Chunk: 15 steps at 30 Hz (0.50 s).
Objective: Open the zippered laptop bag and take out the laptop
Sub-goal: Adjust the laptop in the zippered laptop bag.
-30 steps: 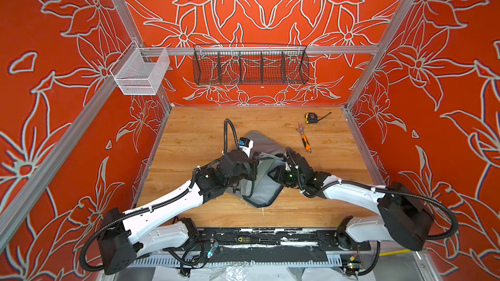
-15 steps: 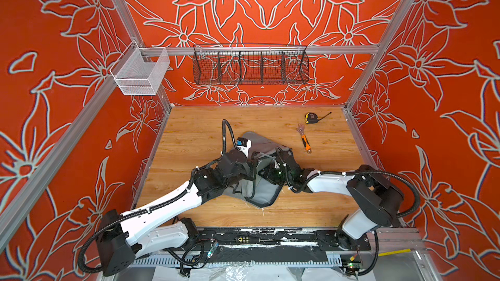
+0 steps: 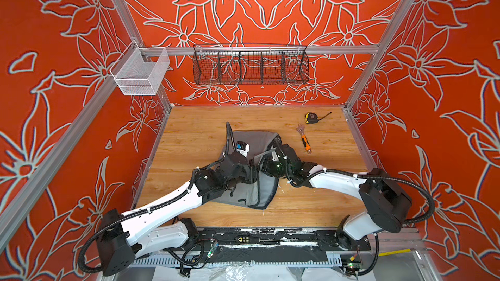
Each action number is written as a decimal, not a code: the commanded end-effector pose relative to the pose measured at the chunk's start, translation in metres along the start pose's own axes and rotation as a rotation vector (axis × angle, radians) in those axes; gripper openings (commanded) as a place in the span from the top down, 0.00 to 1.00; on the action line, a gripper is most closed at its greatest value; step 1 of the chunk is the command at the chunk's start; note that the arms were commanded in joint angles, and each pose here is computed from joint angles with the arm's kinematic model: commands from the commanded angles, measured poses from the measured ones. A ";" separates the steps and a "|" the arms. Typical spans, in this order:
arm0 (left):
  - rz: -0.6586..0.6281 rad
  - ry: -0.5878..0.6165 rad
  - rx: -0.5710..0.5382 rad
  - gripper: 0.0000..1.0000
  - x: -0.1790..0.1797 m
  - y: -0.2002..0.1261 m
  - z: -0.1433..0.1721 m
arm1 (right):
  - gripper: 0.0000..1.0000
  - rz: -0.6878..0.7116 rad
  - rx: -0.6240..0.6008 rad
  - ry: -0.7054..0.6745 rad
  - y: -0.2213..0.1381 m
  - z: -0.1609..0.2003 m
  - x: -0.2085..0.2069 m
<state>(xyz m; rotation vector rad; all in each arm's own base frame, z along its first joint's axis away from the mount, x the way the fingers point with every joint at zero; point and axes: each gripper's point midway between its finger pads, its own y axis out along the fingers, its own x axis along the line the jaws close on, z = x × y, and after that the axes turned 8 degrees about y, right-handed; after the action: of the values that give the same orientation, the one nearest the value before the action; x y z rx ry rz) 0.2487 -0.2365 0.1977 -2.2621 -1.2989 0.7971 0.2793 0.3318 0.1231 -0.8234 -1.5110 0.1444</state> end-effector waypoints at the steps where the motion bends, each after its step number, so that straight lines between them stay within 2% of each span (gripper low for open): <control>1: -0.014 0.023 0.055 0.33 0.002 0.004 0.009 | 1.00 0.012 -0.041 -0.147 -0.012 -0.006 0.018; 11: 0.044 0.106 0.198 0.28 -0.020 0.022 0.020 | 1.00 0.030 -0.043 -0.176 -0.019 -0.005 0.027; 15: 0.025 0.141 0.251 0.30 -0.022 0.029 0.032 | 1.00 0.050 -0.042 -0.191 -0.022 -0.006 0.026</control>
<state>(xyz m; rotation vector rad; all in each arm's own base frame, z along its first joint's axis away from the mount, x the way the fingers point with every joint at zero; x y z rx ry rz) 0.2518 -0.2516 0.1678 -2.0932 -1.1688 0.7492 0.2723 0.3225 0.1293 -0.8809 -1.5291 0.2356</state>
